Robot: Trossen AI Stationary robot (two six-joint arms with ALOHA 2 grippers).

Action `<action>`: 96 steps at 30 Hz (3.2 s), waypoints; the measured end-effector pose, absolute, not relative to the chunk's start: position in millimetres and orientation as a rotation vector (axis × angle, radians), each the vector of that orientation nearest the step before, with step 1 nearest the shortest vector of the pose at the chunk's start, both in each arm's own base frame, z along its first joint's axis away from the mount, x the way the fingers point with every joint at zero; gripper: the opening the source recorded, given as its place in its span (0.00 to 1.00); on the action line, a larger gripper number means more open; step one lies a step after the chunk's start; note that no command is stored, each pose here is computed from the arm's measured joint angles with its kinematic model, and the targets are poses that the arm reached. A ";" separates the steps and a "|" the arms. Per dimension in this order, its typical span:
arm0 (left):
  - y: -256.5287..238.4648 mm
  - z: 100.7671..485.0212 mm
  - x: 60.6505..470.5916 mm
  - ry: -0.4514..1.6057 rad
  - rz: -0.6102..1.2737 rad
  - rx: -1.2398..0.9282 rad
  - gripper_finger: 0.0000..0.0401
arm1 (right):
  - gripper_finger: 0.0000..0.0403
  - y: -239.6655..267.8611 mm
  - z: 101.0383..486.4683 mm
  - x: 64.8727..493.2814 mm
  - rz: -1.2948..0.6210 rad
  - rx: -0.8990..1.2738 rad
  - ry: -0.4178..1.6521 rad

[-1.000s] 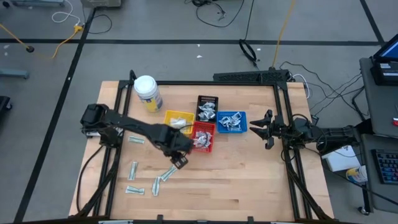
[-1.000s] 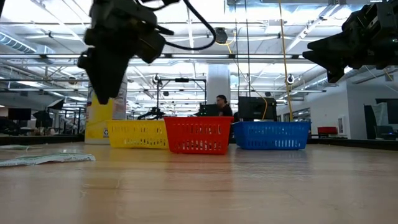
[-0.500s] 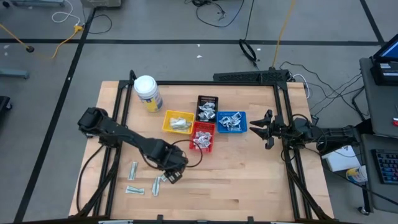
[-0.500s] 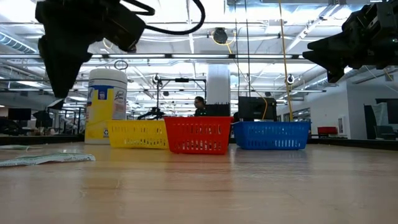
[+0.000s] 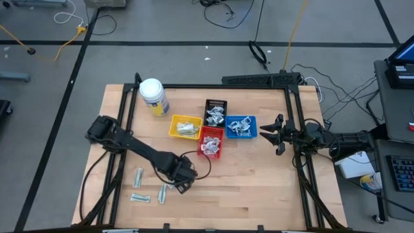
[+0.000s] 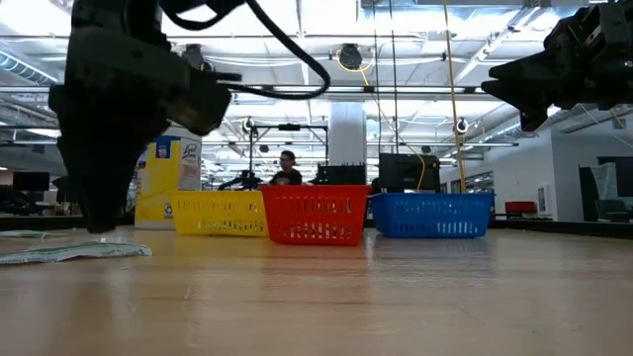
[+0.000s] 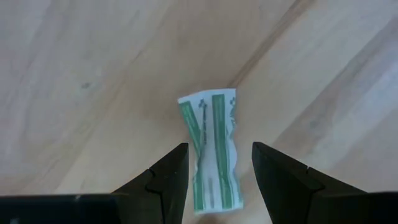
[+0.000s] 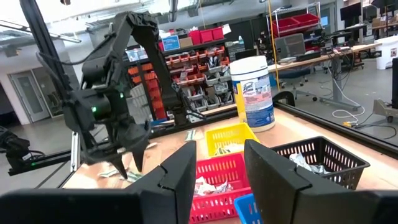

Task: Pick & Place First Aid Supplies
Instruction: Put the bandage pack into the yellow bin

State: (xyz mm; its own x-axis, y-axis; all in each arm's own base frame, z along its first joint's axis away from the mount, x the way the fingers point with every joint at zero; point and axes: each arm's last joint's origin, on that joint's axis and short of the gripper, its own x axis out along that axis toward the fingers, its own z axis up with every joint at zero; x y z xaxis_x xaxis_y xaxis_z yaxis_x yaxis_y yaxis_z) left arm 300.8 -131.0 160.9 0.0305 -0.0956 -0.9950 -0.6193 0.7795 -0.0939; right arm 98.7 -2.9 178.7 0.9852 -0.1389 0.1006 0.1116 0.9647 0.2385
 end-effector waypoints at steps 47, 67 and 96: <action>-104.9 231.7 277.1 1.416 -0.324 -0.083 0.01 | 0.32 -2.9 178.5 98.7 -0.127 0.234 -0.115; 15.9 233.3 284.9 1.438 -0.089 -0.144 0.01 | 0.32 -2.9 178.5 98.7 -0.127 0.235 -0.115; 103.6 182.9 301.3 1.503 -0.166 0.098 0.00 | 0.32 -2.8 178.5 98.7 -0.127 0.235 -0.115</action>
